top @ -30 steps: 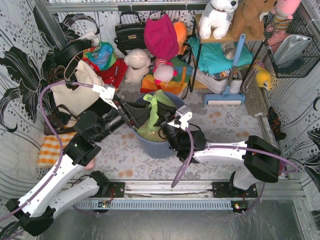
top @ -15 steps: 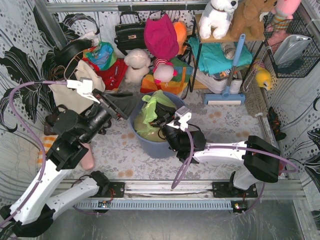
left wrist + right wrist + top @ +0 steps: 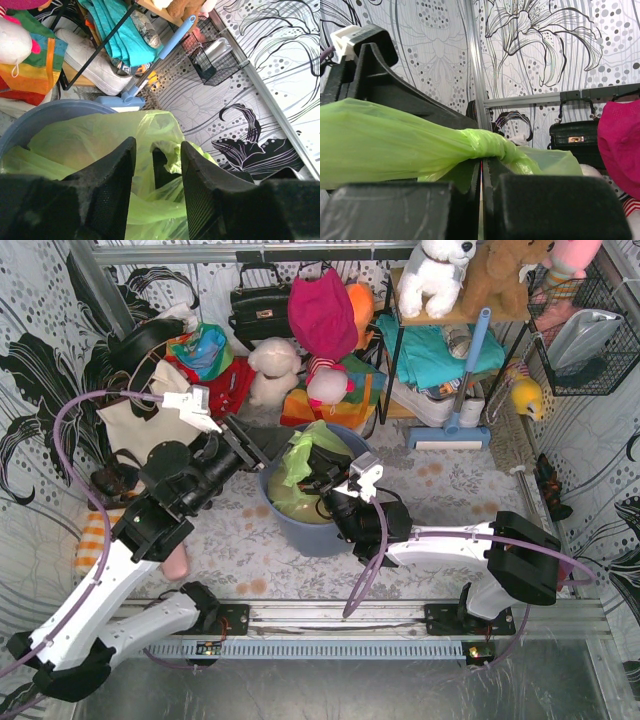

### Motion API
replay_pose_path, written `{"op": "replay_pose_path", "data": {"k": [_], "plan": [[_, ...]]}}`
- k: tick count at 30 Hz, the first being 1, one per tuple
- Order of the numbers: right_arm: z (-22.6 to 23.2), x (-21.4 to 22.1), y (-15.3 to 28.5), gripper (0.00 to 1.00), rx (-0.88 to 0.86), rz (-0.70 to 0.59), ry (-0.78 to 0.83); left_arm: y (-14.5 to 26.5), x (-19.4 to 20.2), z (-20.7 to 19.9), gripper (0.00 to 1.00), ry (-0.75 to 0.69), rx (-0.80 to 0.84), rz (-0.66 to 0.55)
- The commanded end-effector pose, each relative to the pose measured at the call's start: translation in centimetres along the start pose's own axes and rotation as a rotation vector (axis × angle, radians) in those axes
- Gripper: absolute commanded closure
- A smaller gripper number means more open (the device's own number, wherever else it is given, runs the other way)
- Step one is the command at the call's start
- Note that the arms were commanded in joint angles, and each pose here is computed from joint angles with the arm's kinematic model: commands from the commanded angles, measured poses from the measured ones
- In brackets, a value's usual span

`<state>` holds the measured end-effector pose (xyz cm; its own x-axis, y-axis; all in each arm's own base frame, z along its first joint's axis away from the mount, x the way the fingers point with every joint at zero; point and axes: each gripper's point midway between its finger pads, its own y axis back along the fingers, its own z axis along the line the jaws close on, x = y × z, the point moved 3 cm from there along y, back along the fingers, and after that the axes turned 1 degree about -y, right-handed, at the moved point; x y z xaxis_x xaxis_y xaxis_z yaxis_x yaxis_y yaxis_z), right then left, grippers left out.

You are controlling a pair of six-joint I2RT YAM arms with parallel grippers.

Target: Tie the trash bag

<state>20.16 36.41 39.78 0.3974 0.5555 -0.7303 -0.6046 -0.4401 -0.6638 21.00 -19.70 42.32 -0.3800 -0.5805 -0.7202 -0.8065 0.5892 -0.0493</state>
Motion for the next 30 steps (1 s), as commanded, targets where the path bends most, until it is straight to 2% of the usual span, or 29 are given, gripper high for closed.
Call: {"op": "replay_pose_path", "data": {"k": [1, 12, 17, 24, 30], "plan": [[-0.1, -2.4, -0.4, 1.0, 0.02, -0.104, -0.064, 0.9, -0.9, -1.1, 0.54, 0.033, 0.046, -0.04], [-0.1, -2.2, -0.4, 1.0, 0.025, -0.1, -0.063, 0.3, 0.1, -1.1, 0.54, 0.038, 0.067, 0.001], [-0.2, -2.1, -0.3, 1.0, 0.031, -0.096, -0.064, 0.2, 0.2, -1.1, 0.68, 0.024, 0.074, 0.005], [-0.2, -1.8, -0.3, 1.0, 0.033, -0.09, -0.06, 0.1, 0.0, -1.8, 1.0, -0.003, 0.119, 0.004], [-0.5, -1.9, 0.0, 0.98, 0.041, -0.083, -0.062, 0.1, -1.2, -2.5, 1.0, -0.048, 0.139, -0.044]]}}
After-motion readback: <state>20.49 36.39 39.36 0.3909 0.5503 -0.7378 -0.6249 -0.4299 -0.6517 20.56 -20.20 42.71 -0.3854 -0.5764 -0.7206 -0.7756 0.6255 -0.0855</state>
